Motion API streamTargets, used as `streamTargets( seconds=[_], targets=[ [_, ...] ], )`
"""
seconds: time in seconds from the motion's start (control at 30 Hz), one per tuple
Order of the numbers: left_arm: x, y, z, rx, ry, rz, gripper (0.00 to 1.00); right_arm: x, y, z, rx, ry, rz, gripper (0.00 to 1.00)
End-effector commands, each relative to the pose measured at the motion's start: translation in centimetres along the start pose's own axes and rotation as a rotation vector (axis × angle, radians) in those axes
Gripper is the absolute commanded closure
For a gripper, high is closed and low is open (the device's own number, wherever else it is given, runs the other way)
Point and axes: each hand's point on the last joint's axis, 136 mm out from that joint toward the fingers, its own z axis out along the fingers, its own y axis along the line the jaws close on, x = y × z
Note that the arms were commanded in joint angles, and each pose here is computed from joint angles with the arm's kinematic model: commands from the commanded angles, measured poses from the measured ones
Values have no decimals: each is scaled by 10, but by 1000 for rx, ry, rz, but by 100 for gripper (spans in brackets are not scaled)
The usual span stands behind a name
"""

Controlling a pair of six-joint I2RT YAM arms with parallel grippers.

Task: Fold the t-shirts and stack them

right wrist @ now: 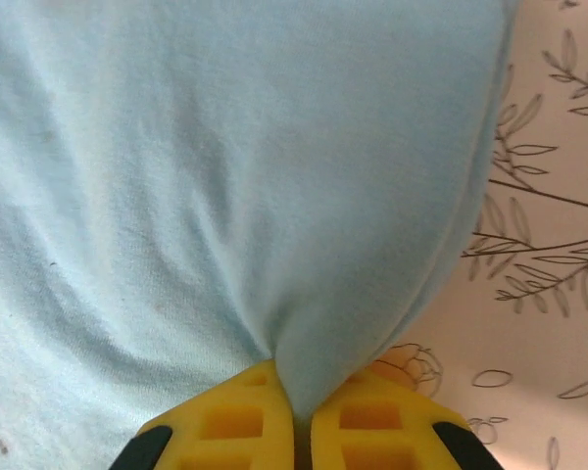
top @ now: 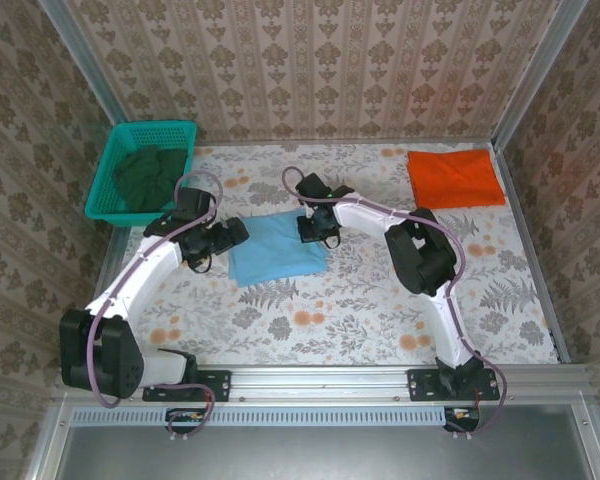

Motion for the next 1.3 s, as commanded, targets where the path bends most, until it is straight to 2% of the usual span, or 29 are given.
streamTargets(
  seconds=[0.0, 0.3, 0.4, 0.5, 0.63, 0.83, 1.13, 1.27],
  targets=[
    [7, 4, -6, -6, -3, -19, 0, 16, -69, -1, 137, 50, 47, 100],
    [9, 3, -3, 9, 1, -38, 0, -21, -164, -56, 234, -125, 66, 100],
    [10, 2, -2, 15, 2, -43, 0, -33, -184, -69, 226, -142, 103, 100],
    [9, 1, -2, 21, 5, -48, 0, -38, -201, -79, 276, -108, 114, 100],
    [11, 0, -2, 26, 11, -50, 0, -53, -212, -99, 320, -180, 85, 100],
    [12, 2, -4, 25, 1, -55, 0, -77, -206, -135, 281, -311, 86, 100],
    [11, 1, -4, 33, -4, -60, 0, -89, -230, -169, 324, -327, 57, 100],
    [11, 3, -3, 30, -3, -64, 0, -91, -240, -191, 341, -371, 25, 100]
  ],
)
